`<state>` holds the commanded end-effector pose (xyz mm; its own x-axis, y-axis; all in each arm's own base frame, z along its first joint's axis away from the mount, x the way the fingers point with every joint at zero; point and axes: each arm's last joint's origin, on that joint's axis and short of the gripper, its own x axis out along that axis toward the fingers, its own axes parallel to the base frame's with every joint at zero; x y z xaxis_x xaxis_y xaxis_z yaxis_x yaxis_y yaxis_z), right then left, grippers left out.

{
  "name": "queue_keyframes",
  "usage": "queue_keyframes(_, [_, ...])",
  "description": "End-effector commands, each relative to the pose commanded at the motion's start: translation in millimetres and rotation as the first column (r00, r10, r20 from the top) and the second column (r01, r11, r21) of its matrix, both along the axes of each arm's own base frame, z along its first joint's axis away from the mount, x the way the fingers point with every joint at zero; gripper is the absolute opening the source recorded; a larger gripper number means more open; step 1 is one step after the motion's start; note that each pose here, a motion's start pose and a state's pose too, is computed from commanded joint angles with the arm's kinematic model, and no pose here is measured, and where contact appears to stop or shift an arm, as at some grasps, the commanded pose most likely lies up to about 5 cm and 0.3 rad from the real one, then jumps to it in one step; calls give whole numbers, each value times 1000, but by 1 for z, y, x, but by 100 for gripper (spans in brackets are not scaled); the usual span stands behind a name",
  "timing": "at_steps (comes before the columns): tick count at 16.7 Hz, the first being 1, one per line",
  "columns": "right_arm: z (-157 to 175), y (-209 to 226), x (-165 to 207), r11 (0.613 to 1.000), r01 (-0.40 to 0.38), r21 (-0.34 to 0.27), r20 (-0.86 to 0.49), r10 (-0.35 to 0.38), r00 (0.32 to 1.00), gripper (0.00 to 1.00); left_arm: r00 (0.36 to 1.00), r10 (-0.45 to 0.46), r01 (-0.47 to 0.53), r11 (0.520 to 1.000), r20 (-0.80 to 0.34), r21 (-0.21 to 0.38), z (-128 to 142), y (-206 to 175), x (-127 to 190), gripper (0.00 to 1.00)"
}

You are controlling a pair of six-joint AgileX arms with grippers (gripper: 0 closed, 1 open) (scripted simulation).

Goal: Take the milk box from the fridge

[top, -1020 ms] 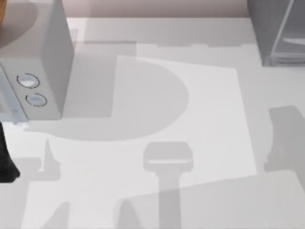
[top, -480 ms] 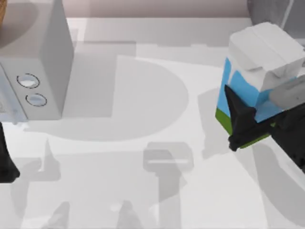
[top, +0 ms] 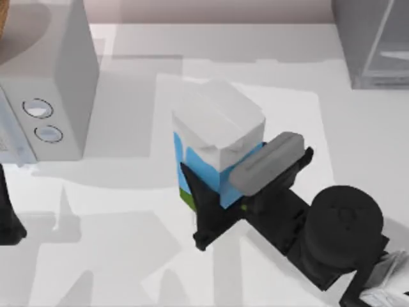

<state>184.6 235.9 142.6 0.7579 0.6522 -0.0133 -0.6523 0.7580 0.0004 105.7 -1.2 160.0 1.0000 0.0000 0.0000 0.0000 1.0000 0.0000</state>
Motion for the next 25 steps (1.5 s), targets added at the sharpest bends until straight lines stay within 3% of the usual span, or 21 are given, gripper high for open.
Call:
queue_keyframes(4, [-15,22,-9,999,-51,8,9,51,999,0,1000,0,0,1000,0,0,0,0,0,100])
queue_keyframes(11, [-19,23,-7,999,-51,2,3,51,999,0,1000,0,0,1000,0,0,0,0,0,100])
queue_keyframes(19, [-50,57,26,999,-53,6,6,53,999,0,1000,0,0,1000,0,0,0,0,0,100])
queue_keyframes(24, [-52,60,29,999,-53,9,10,53,999,0,1000,0,0,1000,0,0,0,0,0,100])
queue_keyframes(25, [-52,60,29,999,-53,9,10,53,999,8,1000,0,0,1000,0,0,0,0,0,100])
